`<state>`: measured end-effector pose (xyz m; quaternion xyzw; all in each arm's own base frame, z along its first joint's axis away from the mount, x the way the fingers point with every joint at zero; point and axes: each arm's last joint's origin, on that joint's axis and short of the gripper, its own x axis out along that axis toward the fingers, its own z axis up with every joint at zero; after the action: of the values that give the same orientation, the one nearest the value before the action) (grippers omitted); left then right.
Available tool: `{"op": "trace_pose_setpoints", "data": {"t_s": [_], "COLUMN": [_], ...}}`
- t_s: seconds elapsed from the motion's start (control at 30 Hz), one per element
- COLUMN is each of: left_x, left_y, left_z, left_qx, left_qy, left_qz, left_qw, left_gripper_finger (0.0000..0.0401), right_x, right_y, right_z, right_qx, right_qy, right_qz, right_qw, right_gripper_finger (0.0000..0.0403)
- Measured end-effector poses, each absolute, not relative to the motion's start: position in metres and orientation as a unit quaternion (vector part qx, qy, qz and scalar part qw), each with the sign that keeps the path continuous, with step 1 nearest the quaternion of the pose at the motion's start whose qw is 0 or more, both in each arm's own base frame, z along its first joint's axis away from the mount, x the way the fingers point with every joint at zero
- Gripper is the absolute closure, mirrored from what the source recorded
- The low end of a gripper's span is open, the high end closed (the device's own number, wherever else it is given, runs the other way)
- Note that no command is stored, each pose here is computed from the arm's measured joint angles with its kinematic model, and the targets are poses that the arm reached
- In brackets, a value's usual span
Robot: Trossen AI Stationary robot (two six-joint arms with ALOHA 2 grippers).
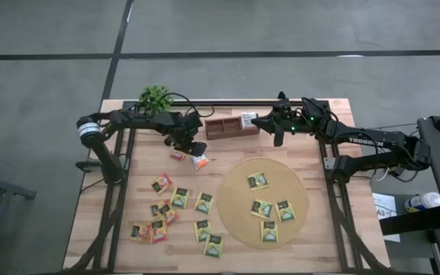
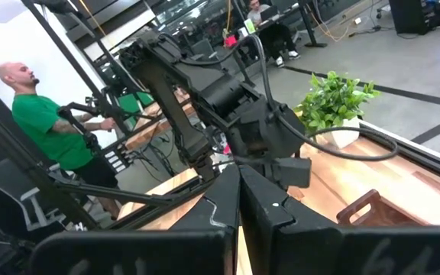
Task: Pick & Place Tea
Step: Put the white tea bag into the right section of the wooden organizer
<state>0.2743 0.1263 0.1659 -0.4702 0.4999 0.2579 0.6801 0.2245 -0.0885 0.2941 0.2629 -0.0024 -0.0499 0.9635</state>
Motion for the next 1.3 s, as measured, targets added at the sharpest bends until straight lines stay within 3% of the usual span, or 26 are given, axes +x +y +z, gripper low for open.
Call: {"op": "trace_pose_setpoints", "data": {"t_s": [0.33, 0.6, 0.77, 1.0, 1.3], "left_x": [0.278, 0.274, 0.266, 0.249, 0.24], "left_y": [0.128, 0.124, 0.12, 0.111, 0.088], "left_z": [0.152, 0.164, 0.188, 0.242, 0.316], "left_qx": [-0.474, -0.463, -0.436, -0.362, -0.106], "left_qy": [0.512, 0.509, 0.503, 0.451, 0.423], "left_qz": [0.258, 0.234, 0.217, 0.205, 0.245], "left_qw": [0.669, 0.687, 0.714, 0.789, 0.866], "left_gripper_finger": [0.0272, 0.0388, 0.0399, 0.04, 0.0401], "right_x": [0.224, 0.224, 0.224, 0.226, 0.23], "right_y": [-0.089, -0.089, -0.089, -0.089, -0.091], "right_z": [0.294, 0.294, 0.294, 0.303, 0.33], "right_qx": [0.263, 0.261, 0.263, 0.258, 0.265], "right_qy": [-0.003, -0.002, -0.001, -0.009, 0.024], "right_qz": [-0.051, -0.051, -0.051, -0.047, -0.053], "right_qw": [0.964, 0.964, 0.963, 0.965, 0.963], "right_gripper_finger": [0.0394, 0.0394, 0.0394, 0.0394, 0.0393]}}
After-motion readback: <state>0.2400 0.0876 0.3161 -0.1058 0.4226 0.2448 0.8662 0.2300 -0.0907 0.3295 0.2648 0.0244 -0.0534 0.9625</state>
